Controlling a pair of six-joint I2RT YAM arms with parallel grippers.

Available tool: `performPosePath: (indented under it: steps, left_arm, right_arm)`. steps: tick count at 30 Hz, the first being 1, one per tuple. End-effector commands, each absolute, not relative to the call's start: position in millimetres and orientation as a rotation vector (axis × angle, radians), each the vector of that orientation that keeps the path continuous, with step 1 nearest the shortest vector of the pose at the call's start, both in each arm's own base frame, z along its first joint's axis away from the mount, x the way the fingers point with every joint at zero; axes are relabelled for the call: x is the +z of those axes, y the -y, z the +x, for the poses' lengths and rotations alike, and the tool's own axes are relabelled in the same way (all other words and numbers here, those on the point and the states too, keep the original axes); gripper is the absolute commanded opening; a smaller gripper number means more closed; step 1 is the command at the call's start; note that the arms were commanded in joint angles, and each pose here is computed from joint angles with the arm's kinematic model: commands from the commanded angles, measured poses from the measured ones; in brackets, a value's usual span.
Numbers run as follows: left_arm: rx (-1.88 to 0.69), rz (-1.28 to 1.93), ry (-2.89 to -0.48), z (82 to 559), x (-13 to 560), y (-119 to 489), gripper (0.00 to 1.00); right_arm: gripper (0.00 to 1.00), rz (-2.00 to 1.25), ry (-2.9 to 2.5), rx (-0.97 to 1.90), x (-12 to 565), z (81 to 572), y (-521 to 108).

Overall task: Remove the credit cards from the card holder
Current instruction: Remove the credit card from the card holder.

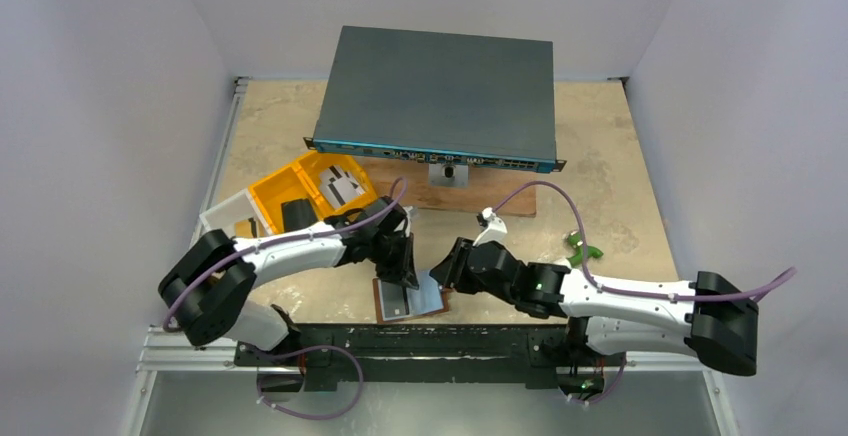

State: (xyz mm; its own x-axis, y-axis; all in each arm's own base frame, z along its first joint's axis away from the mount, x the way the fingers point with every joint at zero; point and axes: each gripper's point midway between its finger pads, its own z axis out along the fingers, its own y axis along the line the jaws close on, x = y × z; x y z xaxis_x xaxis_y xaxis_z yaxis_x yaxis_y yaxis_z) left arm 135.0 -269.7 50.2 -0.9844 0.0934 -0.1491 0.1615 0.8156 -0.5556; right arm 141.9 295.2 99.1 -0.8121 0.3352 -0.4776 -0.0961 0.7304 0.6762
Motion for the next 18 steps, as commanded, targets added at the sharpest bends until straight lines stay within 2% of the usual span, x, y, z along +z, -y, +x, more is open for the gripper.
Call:
performPosePath:
  steps: [1, 8, 18]
  left_arm:
    - [-1.020, 0.244, -2.846, 141.6, 55.7, 302.1, 0.00]
    - [-1.037, 0.255, -2.872, 144.1, 40.5, 315.5, 0.00]
    - [-0.996, 0.271, -2.825, 145.3, 59.0, 305.5, 0.01]
  right_arm:
    - [0.38, 0.267, -2.314, 0.902, 97.9, 147.8, -276.7]
    - [0.38, 0.264, -2.335, 0.893, 93.1, 143.6, -271.8]
    - [0.38, 0.189, -2.370, 0.896, 90.8, 142.0, -287.8]
